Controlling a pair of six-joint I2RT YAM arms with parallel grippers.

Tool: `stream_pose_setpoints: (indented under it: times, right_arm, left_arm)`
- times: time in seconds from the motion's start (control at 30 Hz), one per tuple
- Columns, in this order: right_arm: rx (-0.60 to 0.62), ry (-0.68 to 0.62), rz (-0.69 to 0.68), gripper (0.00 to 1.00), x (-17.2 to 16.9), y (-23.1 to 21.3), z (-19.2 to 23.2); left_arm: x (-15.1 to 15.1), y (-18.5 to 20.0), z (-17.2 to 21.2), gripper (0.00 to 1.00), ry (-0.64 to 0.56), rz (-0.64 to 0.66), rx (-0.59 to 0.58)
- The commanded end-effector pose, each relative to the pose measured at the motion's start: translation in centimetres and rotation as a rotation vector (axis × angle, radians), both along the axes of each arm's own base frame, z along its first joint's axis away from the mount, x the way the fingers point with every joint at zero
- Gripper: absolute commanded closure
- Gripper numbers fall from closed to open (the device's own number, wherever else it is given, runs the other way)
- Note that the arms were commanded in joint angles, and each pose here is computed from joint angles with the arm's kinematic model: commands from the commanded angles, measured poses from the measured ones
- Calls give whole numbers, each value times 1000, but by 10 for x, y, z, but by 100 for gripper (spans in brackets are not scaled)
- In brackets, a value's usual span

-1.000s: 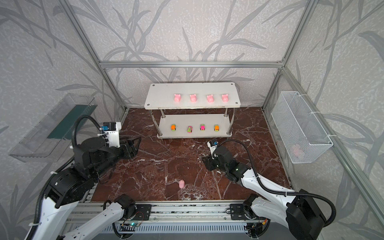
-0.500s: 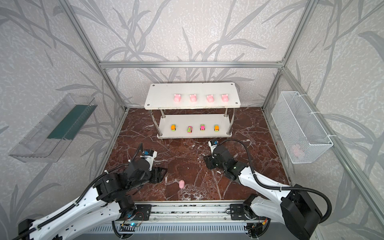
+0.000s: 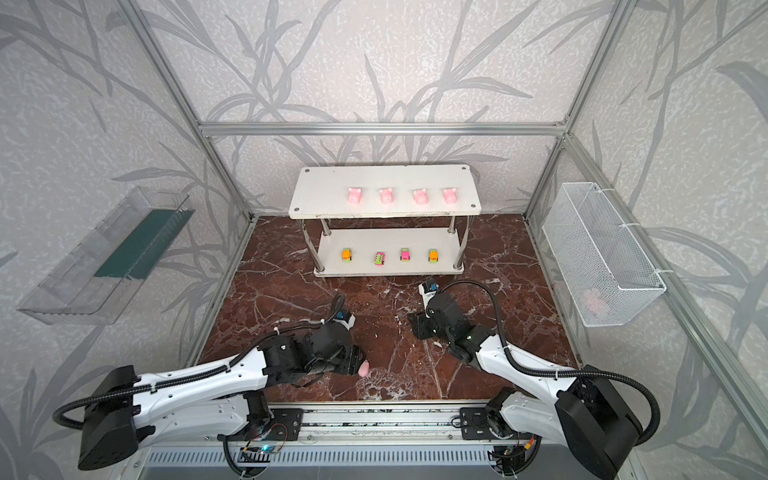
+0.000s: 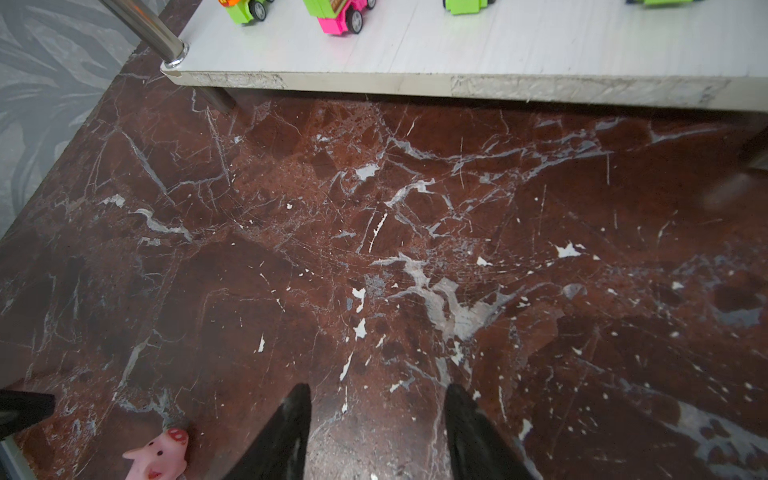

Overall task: Place and organize the plastic toys onto the shelf
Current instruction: 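Move the left gripper back down toward the last pink pig on the floor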

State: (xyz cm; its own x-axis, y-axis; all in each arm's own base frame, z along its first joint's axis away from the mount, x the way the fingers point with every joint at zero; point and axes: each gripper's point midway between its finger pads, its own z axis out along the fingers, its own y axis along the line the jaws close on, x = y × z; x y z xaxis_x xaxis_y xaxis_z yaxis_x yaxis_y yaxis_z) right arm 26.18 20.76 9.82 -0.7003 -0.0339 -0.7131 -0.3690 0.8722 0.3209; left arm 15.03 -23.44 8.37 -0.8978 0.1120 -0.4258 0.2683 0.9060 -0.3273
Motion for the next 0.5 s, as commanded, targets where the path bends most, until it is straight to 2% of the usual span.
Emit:
stream_pose_setpoints:
  times: [0.0,0.2,0.47]
  right_arm:
    - [16,-7,-9,47,2,-1,-1]
    - [22,0,-13,47,1,-4,-5]
    - [26,8,-29,47,1,-10,-11]
  left_arm:
    - [-10,-7,-15,32,72,-16,11]
    - [-20,-19,-35,32,122,-65,61]
    - [-15,-21,-43,34,112,-69,110]
